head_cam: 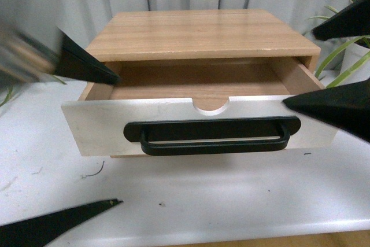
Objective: Pull drawer
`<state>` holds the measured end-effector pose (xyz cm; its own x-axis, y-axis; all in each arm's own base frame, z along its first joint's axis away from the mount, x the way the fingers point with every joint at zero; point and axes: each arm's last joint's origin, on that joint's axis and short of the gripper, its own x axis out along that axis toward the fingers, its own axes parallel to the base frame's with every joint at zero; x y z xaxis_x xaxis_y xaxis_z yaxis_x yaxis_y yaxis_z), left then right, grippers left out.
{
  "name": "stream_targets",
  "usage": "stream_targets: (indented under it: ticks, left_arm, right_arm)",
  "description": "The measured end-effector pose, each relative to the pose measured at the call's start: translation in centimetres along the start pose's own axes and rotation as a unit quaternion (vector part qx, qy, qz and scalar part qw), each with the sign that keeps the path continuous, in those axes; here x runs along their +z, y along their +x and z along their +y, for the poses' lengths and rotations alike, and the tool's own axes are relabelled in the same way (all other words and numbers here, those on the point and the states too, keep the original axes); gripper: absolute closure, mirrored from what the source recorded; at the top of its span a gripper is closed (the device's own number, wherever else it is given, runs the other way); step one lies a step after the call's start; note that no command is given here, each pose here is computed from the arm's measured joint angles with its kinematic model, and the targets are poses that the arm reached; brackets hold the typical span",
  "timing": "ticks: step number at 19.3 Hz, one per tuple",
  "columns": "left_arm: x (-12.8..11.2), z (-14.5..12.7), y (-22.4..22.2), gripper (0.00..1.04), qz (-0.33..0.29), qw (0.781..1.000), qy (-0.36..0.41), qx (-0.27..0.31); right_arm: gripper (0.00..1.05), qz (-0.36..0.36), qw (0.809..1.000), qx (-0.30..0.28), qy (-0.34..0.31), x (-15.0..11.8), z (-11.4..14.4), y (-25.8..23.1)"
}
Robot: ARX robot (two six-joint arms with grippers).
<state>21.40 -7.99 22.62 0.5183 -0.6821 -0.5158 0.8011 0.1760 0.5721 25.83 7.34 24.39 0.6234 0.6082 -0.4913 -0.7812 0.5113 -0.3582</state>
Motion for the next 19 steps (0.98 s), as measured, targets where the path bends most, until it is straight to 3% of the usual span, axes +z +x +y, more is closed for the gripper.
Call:
stream_targets:
  ticks: [2, 4, 7, 9, 15, 19]
  left_arm:
    - [-0.8, -0.4, -2.1, 0.07, -0.007, 0.996, -0.044, 0.074]
    - [-2.6, -1.2, -3.9, 0.07, 0.007, 0.979, -0.116, 0.17]
    - [-4.7, -3.5, -5.9, 0.07, 0.004, 0.944, -0.231, 0.234]
    - [-5.4, -4.8, -7.5, 0.07, -0.014, 0.917, -0.296, 0.269]
    - [-6.9, -7.8, -10.0, 0.07, -0.054, 0.791, -0.501, 0.346]
    - [-6.9, -7.8, -10.0, 0.07, -0.063, 0.782, -0.517, 0.343]
  right_arm:
    - [0.07, -0.006, 0.995, -0.093, 0.027, -1.2, 0.0, -2.4]
    - [0.07, -0.009, 0.974, -0.215, 0.073, -2.9, 0.4, -5.2]
    - [0.07, -0.006, 0.934, -0.328, 0.145, -4.8, 2.1, -8.1]
    - [0.07, -0.017, 0.909, -0.372, 0.187, -5.7, 3.9, -9.2]
    - [0.07, -0.071, 0.818, -0.477, 0.315, -7.6, 7.5, -10.1]
    - [0.07, -0.075, 0.81, -0.478, 0.331, -7.7, 7.4, -10.0]
